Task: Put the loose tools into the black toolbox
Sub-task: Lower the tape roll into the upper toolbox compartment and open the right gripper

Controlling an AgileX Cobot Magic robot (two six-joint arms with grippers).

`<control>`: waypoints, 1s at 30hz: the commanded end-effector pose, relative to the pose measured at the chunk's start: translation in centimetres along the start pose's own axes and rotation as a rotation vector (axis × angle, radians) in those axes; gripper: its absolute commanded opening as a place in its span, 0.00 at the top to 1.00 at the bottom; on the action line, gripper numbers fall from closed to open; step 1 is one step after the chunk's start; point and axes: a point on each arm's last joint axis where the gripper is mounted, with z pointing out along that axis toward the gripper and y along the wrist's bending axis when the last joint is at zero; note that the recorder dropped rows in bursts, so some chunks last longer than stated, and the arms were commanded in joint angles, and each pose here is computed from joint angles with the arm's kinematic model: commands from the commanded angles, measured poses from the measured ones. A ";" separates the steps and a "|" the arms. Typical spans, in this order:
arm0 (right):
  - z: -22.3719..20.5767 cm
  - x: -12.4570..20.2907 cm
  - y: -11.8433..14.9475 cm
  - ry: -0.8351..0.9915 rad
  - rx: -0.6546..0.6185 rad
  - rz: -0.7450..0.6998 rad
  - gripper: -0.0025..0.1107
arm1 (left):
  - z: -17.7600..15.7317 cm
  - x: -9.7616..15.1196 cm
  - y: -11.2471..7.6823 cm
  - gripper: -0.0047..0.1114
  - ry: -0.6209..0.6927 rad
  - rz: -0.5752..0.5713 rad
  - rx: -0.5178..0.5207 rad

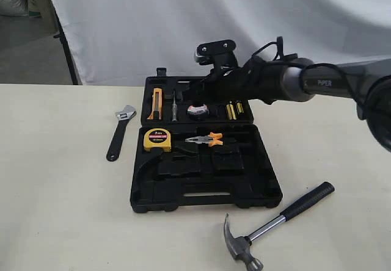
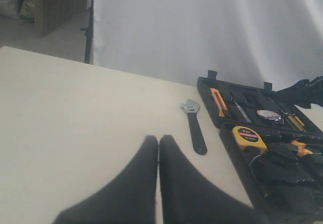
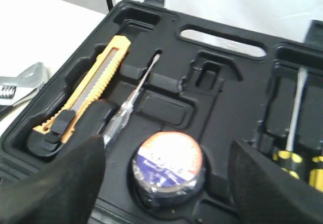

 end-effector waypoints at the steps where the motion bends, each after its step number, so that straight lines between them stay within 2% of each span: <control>1: -0.8 -0.6 -0.8 0.010 -0.009 0.022 0.40 | 0.0 -0.2 0.1 0.95 -0.020 0.000 -0.021; 7: -0.9 -0.4 -1.3 0.029 -0.012 -0.038 0.40 | 0.0 -0.2 0.1 0.95 -0.020 0.000 -0.021; 11: -0.9 -0.1 -2.9 0.039 0.009 -0.021 0.40 | 0.0 -0.2 0.1 0.95 -0.020 0.000 -0.021; 23: 1.5 2.2 -2.3 0.052 0.032 -0.028 0.41 | 0.0 -0.2 0.1 0.95 -0.020 0.000 -0.021; 26: 1.5 2.2 -2.2 0.050 0.031 -0.033 0.52 | 0.0 -0.2 0.1 0.95 -0.020 0.000 -0.021; 30: 1.5 2.2 -2.2 0.050 0.031 -0.031 0.82 | 0.0 -0.2 0.1 0.95 -0.020 0.000 -0.021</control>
